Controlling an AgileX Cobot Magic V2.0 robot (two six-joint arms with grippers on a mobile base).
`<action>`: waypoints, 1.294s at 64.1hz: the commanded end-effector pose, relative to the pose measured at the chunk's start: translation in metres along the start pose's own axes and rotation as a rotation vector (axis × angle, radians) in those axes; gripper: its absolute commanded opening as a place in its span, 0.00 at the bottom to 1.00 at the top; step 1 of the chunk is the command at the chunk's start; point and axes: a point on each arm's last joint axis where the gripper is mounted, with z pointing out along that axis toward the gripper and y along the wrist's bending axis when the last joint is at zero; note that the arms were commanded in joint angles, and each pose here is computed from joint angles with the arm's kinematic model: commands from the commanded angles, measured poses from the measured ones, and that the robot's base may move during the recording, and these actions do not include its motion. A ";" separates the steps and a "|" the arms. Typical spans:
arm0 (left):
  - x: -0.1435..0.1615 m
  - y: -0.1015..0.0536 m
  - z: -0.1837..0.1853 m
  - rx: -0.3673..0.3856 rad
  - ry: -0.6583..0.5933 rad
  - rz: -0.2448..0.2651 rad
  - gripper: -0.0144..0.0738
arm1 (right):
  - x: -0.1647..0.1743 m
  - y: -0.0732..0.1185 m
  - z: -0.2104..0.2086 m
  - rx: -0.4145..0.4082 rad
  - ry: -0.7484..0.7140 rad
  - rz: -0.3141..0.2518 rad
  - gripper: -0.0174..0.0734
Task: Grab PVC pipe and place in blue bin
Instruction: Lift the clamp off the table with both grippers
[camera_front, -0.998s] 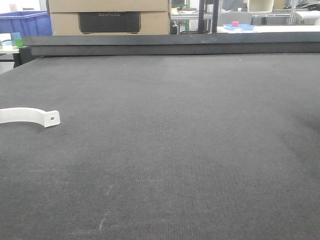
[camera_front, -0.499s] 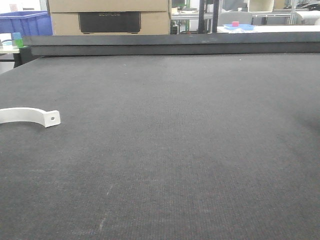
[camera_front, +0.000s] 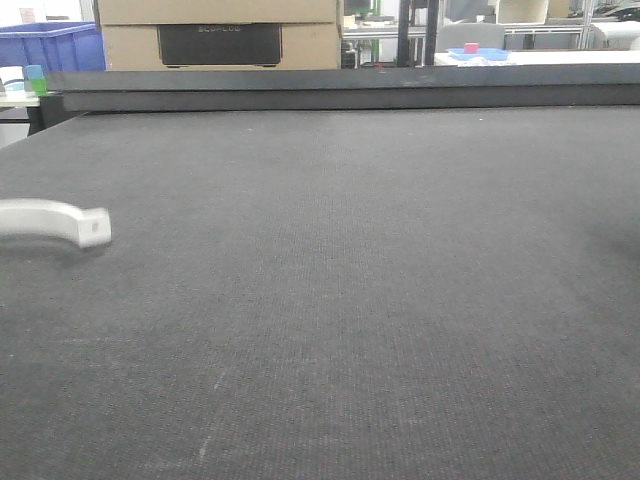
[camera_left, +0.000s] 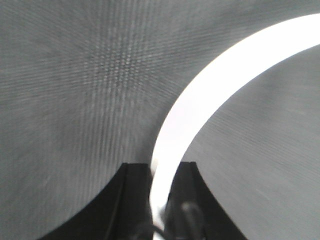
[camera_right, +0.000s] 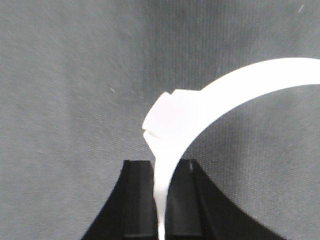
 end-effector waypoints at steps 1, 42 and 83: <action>0.011 -0.001 -0.044 0.008 -0.126 -0.003 0.04 | 0.002 0.003 -0.025 -0.008 -0.117 -0.032 0.01; 0.153 -0.006 -0.145 0.110 -1.175 -0.060 0.04 | 0.087 0.005 -0.125 -0.014 -1.030 -0.121 0.01; 0.226 -0.011 -0.180 0.148 -1.538 0.045 0.04 | 0.153 0.004 -0.155 -0.033 -1.242 -0.148 0.01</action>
